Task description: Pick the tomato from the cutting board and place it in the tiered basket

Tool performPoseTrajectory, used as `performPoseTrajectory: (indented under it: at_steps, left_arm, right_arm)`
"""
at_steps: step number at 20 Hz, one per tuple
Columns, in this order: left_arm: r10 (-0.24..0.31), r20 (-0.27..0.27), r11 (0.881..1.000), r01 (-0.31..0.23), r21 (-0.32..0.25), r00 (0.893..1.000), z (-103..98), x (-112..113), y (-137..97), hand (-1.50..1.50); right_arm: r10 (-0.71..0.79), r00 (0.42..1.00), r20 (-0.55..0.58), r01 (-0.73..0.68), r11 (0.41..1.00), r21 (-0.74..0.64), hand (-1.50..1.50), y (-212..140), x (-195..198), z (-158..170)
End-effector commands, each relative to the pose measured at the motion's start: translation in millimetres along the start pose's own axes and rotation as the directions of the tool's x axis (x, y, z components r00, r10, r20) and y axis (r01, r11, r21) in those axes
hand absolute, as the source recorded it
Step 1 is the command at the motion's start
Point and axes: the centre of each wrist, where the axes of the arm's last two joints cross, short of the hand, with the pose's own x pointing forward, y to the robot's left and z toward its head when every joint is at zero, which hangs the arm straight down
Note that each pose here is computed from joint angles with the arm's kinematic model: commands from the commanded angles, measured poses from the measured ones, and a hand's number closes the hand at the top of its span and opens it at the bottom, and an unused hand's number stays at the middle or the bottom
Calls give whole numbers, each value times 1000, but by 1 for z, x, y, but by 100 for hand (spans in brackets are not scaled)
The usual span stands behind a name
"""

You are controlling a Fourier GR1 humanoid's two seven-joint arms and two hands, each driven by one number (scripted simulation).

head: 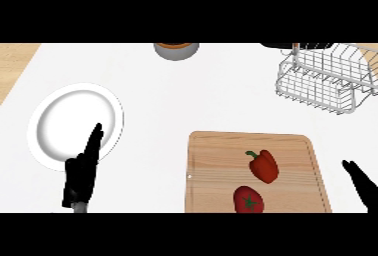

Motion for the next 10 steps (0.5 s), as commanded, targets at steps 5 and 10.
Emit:
performPoseTrajectory:
  at_steps: [5, 10]
  left_arm:
    - [12, -56, 1000, -14, -28, 998, 14, -17, -3, 0]
    - [16, -66, 999, -19, -36, 998, 3, 0, -14, 0]
  right_arm:
    - [158, 982, -107, -160, 987, -15, -150, 31, 26, 10]
    - [164, 984, -77, -161, 986, 34, -150, 66, 50, 8]
